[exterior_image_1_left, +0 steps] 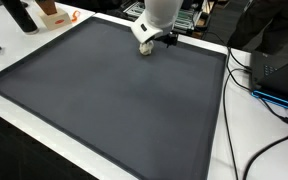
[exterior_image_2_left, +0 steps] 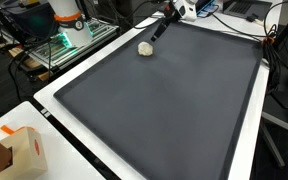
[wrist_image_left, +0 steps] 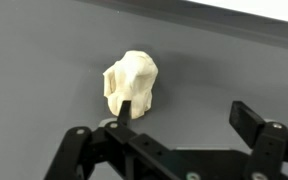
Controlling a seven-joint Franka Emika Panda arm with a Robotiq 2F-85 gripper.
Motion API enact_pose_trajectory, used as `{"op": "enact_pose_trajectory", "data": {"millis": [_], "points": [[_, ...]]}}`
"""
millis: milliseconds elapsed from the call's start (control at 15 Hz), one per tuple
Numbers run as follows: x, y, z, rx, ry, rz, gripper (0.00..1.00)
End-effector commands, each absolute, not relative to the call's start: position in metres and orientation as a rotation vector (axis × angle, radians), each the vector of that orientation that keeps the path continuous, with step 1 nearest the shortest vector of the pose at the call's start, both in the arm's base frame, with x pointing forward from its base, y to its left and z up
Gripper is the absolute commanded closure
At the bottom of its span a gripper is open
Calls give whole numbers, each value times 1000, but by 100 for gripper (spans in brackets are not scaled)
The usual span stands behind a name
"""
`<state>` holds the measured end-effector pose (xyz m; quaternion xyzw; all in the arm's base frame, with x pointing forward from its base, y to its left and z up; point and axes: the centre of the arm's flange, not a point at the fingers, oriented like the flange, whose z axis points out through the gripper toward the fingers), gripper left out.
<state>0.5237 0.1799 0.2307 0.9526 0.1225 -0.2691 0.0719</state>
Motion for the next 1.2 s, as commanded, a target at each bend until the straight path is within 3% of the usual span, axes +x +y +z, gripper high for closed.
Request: {"op": "enact_pose_trajectory", "data": {"millis": [0,1133], "points": [[503,156,249,2954,324,-743,0],[466,102,346,3105,166,-317,0]]}}
